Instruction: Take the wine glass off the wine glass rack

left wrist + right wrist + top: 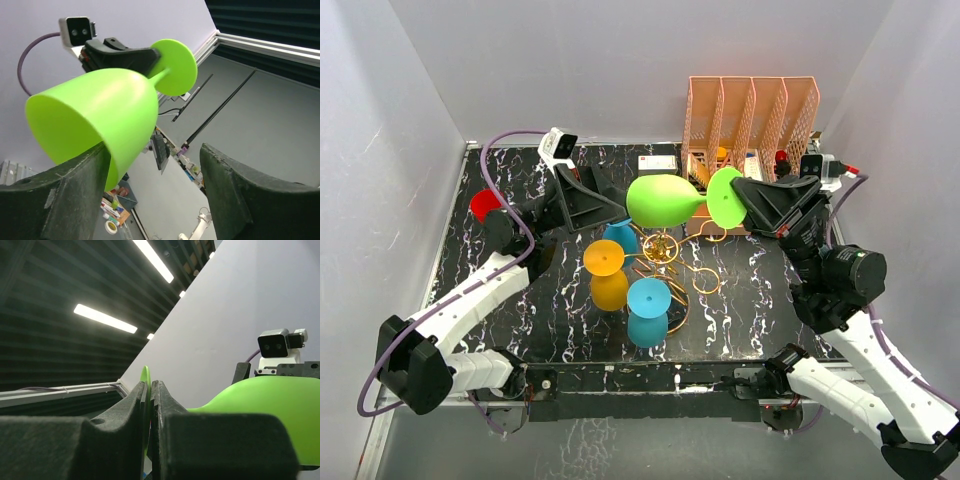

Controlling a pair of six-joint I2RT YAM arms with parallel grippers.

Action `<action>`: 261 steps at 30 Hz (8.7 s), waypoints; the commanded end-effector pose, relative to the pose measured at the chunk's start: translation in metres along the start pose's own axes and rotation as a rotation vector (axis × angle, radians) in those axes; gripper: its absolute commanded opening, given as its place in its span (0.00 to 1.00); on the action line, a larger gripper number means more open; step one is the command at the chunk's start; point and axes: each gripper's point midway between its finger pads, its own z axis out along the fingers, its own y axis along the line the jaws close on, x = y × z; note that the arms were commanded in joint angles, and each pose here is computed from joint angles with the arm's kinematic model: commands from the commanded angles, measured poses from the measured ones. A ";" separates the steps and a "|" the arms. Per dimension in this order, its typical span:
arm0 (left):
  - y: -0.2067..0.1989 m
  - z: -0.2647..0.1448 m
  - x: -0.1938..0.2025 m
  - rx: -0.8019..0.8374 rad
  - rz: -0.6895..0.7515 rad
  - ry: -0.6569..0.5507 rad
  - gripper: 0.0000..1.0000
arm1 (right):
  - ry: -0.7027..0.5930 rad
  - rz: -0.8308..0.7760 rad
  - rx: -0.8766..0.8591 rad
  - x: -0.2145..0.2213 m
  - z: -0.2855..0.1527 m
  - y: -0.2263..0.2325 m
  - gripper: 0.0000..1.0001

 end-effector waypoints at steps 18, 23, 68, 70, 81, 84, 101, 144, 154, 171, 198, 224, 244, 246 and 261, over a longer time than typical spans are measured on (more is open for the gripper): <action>-0.040 0.003 0.003 0.110 0.091 -0.047 0.07 | -0.088 0.079 -0.004 -0.012 -0.010 -0.015 0.16; -0.036 0.003 0.002 0.054 0.114 -0.061 0.00 | -0.140 -0.023 0.062 -0.021 -0.014 -0.018 0.24; 0.021 -0.263 -0.028 -1.926 0.295 -0.357 0.00 | -0.117 -1.097 1.026 -0.103 -0.158 -0.109 0.61; 0.036 -0.272 -0.022 -2.016 0.254 -0.301 0.00 | -0.073 -1.090 1.030 -0.098 -0.158 -0.119 0.61; 0.107 -0.301 -0.019 -2.121 0.072 -0.008 0.00 | 0.052 -1.081 1.042 -0.084 -0.159 -0.143 0.62; 0.120 -0.320 -0.021 -2.100 -0.047 0.026 0.00 | 0.059 -1.087 1.046 -0.084 -0.159 -0.145 0.62; 0.114 -0.443 -0.046 -2.268 -0.247 -0.124 0.00 | 0.083 -0.998 1.072 -0.075 -0.155 -0.151 0.62; 0.102 -0.400 -0.108 -1.954 0.006 -0.393 0.55 | 0.044 -0.972 1.091 -0.080 -0.147 -0.171 0.62; 0.086 -0.298 -0.115 -1.451 0.172 -0.432 0.66 | 0.055 -0.972 1.048 -0.079 -0.129 -0.160 0.62; 0.101 -0.264 -0.076 -1.304 0.220 -0.166 0.74 | 0.375 -1.014 1.012 -0.065 -0.042 -0.201 0.68; 0.101 -0.256 -0.052 -1.258 0.261 -0.096 0.82 | 0.688 -0.714 0.961 -0.050 -0.045 -0.268 0.81; 0.096 -0.257 -0.050 -1.283 0.274 -0.091 0.82 | 0.769 -0.656 0.984 -0.044 -0.062 -0.299 0.62; 0.092 -0.254 -0.050 -1.285 0.278 -0.091 0.82 | 0.767 -0.663 1.033 -0.047 -0.071 -0.302 0.35; 0.092 -0.254 -0.050 -1.284 0.278 -0.090 0.82 | 0.763 -0.667 1.040 -0.049 -0.071 -0.301 0.32; 0.093 -0.254 -0.052 -1.285 0.281 -0.089 0.83 | 0.740 -0.649 1.077 -0.052 -0.066 -0.294 0.16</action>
